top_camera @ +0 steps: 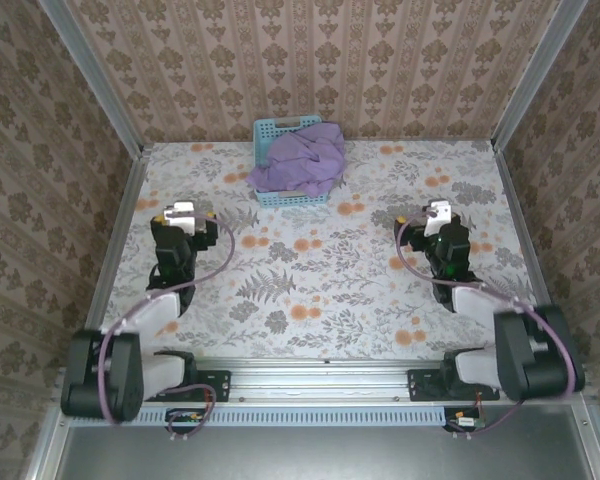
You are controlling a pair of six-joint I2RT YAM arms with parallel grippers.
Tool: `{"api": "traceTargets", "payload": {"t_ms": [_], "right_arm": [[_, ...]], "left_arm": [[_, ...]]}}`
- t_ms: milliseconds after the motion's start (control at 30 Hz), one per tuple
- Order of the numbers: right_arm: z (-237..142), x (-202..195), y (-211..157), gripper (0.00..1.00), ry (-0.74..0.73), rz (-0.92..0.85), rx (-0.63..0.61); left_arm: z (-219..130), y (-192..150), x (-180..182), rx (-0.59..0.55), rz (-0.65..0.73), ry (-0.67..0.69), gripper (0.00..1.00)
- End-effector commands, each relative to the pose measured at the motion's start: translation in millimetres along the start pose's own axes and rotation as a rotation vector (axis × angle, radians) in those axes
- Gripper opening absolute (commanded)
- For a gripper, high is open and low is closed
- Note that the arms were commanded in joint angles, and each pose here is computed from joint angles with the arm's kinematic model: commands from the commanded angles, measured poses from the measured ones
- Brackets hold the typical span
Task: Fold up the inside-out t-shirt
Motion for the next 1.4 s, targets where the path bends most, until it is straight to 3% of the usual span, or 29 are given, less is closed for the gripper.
{"api": "traceTargets", "payload": {"t_ms": [0,167,233,300,400,500,800,1000,1167,1367], "right_arm": [[-23.1,13.5,33.9,1.0,0.055,0.018,-0.02],[-56.1,4.1,80.4,1.0,-0.024,0.334,-0.033],[-68.1,-6.0,74.5,1.0,-0.115,0.49,0.049],[-72.6,-6.2,68.9,1.0,-0.112,0.546,0.079],[-69.1,2.5,57.1,1.0,-0.037,0.575,0.12],[-58.9,8.4,50.5,1.0,-0.016,0.582,0.184],[7.7,64.9,60.1,1.0,0.003,0.426,0.297],[65.0,132.0,57.1,1.0,0.033,0.314,0.382],[105.1,178.8,46.7,1.0,0.012,0.209,0.449],[144.1,192.7,27.3,1.0,-0.078,0.129,0.499]], "left_arm": [[-19.6,14.0,11.9,0.052,-0.105,0.045,1.0],[-56.5,38.8,39.1,0.083,-0.447,0.144,1.0],[-74.2,32.7,49.6,0.136,-0.576,0.2,1.0],[-91.5,23.1,53.4,0.183,-0.629,0.2,1.0],[-106.3,15.4,53.4,0.113,-0.689,0.137,1.0],[-108.8,16.2,42.1,0.077,-0.702,0.012,1.0],[-70.9,18.8,-6.0,0.302,-0.602,-0.198,1.0],[-55.9,24.4,-44.9,0.383,-0.473,-0.269,1.0],[-51.4,22.0,-57.1,0.421,-0.428,-0.301,1.0],[-53.7,16.4,-53.8,0.425,-0.402,-0.285,1.0]]}}
Point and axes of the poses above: each hand's point on the last joint's axis, 136 mm out from that joint toward the fingers, its own z axis out along the fingers, its own x axis along the line the jaws close on, y = z × x, the point moved 3 cm from there along -z, back along the fingers, and after that the axes turned 7 degrees about z, right-handed, at the moved point
